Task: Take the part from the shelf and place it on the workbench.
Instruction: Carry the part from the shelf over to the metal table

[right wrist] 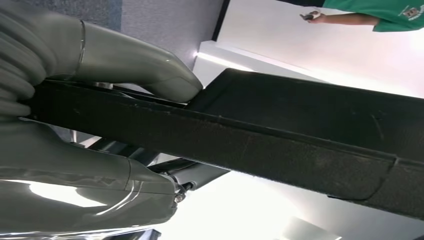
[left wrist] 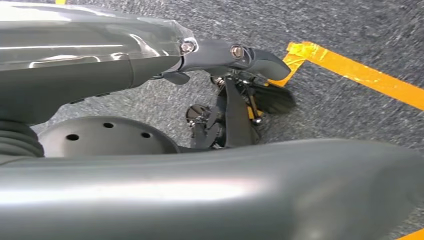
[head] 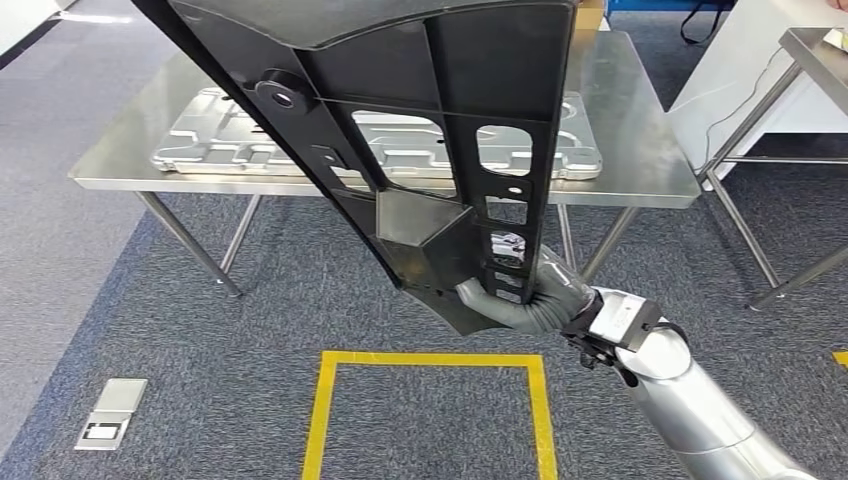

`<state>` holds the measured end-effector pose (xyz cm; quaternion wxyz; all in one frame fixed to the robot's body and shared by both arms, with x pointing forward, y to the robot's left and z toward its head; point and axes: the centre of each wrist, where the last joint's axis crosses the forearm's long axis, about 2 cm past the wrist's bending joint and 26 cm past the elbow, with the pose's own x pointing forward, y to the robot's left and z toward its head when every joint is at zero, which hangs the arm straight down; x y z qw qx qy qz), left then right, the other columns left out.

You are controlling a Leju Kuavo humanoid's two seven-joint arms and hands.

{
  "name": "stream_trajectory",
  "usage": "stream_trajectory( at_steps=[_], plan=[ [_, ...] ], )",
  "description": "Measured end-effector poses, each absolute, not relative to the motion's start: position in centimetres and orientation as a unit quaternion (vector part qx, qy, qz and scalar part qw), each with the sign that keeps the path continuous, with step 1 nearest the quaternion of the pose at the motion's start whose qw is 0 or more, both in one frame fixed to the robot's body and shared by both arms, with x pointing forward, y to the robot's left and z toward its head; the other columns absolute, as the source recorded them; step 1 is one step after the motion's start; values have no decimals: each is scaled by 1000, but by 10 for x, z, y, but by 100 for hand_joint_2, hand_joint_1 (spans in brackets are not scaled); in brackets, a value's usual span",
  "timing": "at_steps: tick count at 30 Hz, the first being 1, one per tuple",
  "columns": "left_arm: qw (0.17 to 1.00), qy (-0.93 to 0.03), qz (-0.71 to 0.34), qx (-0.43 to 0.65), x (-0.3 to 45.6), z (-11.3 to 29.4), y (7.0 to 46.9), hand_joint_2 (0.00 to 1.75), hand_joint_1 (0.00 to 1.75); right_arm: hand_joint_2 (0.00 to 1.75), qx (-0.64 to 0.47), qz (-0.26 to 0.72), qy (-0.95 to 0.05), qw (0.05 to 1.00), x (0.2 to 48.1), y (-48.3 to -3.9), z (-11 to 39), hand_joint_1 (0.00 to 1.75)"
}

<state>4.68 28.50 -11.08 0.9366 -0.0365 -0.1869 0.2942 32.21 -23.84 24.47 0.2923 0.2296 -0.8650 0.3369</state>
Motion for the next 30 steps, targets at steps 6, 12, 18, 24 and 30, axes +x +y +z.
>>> stream_trajectory(
  at_steps=[6, 12, 18, 24, 30],
  plan=[
    [937, -187, 293, -37, 47, -111, 284, 0, 0, 175, 230, 334, -867, 290, 321, -239, 245, 175],
    [937, -185, 295, -37, 46, -111, 284, 0, 0, 175, 232, 333, -865, 294, 319, -239, 242, 175],
    [936, -186, 297, -35, 47, -111, 285, 0, 0, 175, 233, 332, -866, 294, 319, -238, 242, 175],
    [936, -188, 296, -36, 48, -111, 285, 0, 0, 175, 234, 332, -866, 293, 319, -238, 242, 175],
    [935, -190, 297, -35, 48, -111, 285, 0, 0, 175, 235, 331, -867, 289, 319, -236, 245, 175]
  ],
)
